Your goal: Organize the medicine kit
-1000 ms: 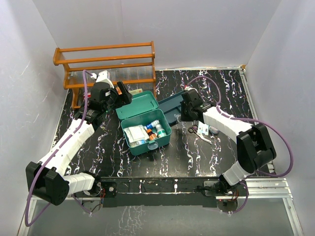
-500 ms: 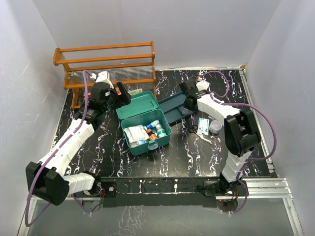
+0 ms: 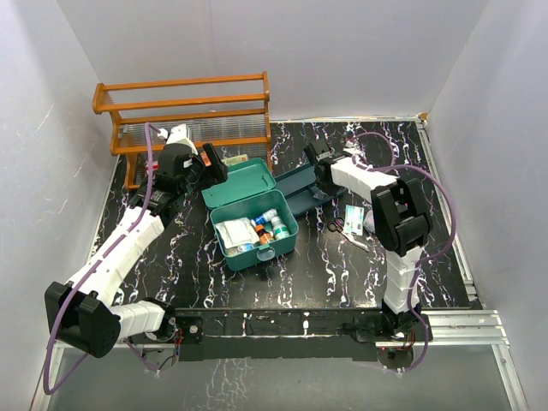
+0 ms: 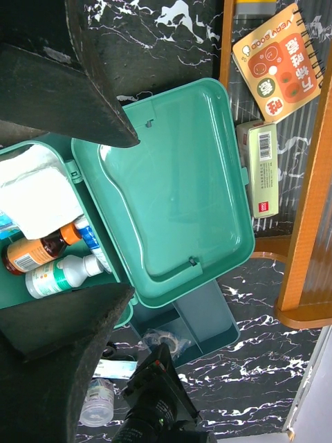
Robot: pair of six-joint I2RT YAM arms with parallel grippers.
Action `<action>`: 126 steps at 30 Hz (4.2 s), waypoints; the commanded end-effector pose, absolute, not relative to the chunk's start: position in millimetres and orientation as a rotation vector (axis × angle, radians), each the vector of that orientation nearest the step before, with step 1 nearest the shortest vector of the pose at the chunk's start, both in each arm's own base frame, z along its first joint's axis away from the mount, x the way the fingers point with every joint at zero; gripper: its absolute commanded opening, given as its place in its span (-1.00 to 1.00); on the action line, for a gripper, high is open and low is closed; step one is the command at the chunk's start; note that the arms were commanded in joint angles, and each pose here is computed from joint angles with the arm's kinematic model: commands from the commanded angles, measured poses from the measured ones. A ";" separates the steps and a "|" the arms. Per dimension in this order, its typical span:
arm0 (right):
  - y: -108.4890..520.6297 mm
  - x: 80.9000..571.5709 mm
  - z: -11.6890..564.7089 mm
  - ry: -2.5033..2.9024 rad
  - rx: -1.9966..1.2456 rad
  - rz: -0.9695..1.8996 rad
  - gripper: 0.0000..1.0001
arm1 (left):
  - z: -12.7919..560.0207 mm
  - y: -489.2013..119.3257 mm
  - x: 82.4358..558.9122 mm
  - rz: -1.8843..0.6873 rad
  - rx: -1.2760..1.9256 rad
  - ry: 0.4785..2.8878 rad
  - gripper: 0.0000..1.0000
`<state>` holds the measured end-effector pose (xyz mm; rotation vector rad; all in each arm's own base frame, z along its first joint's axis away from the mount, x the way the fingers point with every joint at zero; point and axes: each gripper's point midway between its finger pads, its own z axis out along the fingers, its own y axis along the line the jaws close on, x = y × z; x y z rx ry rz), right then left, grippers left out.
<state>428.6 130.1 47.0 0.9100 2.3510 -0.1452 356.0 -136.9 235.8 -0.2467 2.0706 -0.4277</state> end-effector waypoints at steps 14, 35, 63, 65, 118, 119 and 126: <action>70.9 447.3 39.6 2.196 1.179 -0.333 -0.91 | 258.8 -132.2 359.7 -0.411 -0.235 2.020 0.56; 101.2 475.2 92.7 2.272 1.012 -0.031 -0.47 | 256.6 -132.6 368.6 -0.394 -0.216 2.023 0.57; 130.5 469.5 54.0 2.460 0.930 0.085 -0.64 | 252.1 -131.3 369.9 -0.388 -0.216 2.034 0.57; 130.4 472.0 62.9 2.445 0.920 0.099 -0.60 | 251.8 -131.3 369.5 -0.388 -0.216 2.035 0.58; 63.5 376.3 31.4 2.635 0.557 -0.288 -0.52 | 247.2 -136.0 362.6 -0.436 -0.209 2.040 0.58; 63.3 375.9 29.9 2.638 0.561 -0.292 -0.56 | 246.8 -135.5 363.4 -0.434 -0.210 2.041 0.58; 66.7 378.6 30.5 2.637 0.579 -0.269 -1.00 | 247.3 -136.9 366.2 -0.433 -0.203 2.041 0.58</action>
